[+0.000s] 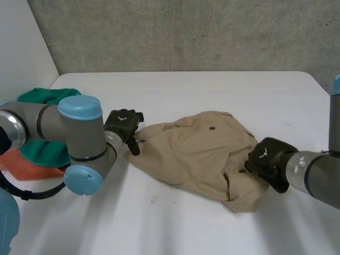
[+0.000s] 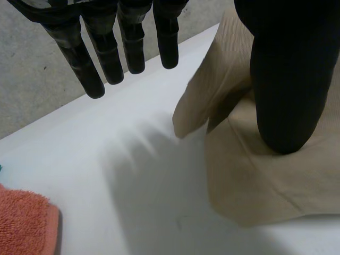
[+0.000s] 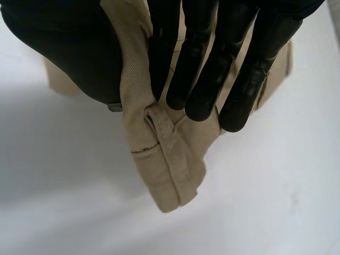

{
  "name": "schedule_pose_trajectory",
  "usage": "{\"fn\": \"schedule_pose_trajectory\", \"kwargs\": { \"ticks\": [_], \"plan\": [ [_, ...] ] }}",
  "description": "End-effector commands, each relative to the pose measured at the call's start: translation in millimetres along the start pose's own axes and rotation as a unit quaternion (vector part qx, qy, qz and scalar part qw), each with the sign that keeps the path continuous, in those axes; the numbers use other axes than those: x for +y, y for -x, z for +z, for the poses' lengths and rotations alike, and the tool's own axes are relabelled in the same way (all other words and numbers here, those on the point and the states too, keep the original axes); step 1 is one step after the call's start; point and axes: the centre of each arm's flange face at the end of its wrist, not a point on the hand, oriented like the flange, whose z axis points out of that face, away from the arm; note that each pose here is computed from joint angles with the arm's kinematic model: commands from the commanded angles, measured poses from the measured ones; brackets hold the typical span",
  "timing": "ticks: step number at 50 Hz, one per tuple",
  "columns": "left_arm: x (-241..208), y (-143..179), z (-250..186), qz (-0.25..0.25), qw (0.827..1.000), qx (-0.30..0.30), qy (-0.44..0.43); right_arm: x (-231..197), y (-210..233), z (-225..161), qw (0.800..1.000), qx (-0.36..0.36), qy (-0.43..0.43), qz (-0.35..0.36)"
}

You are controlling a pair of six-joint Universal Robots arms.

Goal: Fold the laundry.

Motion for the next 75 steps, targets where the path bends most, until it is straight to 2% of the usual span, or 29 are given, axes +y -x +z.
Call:
{"fn": "schedule_pose_trajectory", "kwargs": {
  "ticks": [1,9,14,22,30,35,40,43,46,50,55,59,62,66,70,75],
  "plan": [
    [0,-7,-3,0.002,1.000,0.008,-0.001,-8,-9,0,0.997,0.033,-0.031,0.066],
    [-9,-12,-3,0.002,1.000,0.016,-0.016,-21,-23,-6,0.992,0.060,-0.056,0.092],
    [-3,-20,2,0.003,0.999,0.039,-0.015,-32,-32,-26,0.989,0.088,-0.084,0.087],
    [-1,-31,7,0.007,0.998,0.053,-0.019,-27,-34,-26,0.989,0.095,-0.074,0.091],
    [-63,-16,-32,0.004,0.997,0.012,-0.080,-35,-47,-41,0.985,0.120,-0.091,0.087],
    [-133,5,-78,-0.006,0.984,-0.015,-0.180,-54,-63,-77,0.973,0.168,-0.136,0.080],
    [-171,18,-88,-0.015,0.966,-0.038,-0.256,-59,-67,-84,0.969,0.174,-0.151,0.092],
    [-173,17,-69,-0.014,0.964,-0.042,-0.263,-60,-63,-80,0.970,0.158,-0.153,0.107],
    [-166,14,-47,-0.008,0.966,-0.046,-0.256,-59,-56,-56,0.972,0.121,-0.151,0.134],
    [-147,14,-12,0.021,0.969,-0.071,-0.237,-68,-43,-31,0.967,0.075,-0.164,0.179],
    [-108,8,34,0.093,0.967,-0.106,-0.213,-87,-8,3,0.957,0.018,-0.185,0.223],
    [-91,3,44,0.114,0.967,-0.108,-0.202,-88,-3,34,0.951,0.027,-0.187,0.243],
    [-77,-4,40,0.121,0.971,-0.098,-0.184,-84,-2,51,0.952,0.049,-0.170,0.248],
    [-81,-3,19,0.122,0.973,-0.093,-0.172,-85,-3,54,0.954,0.072,-0.158,0.245],
    [-85,4,-13,0.122,0.976,-0.095,-0.155,-85,-3,57,0.955,0.080,-0.154,0.240],
    [-98,13,-75,0.119,0.977,-0.094,-0.147,-83,3,59,0.958,0.078,-0.147,0.233]
  ]
}}
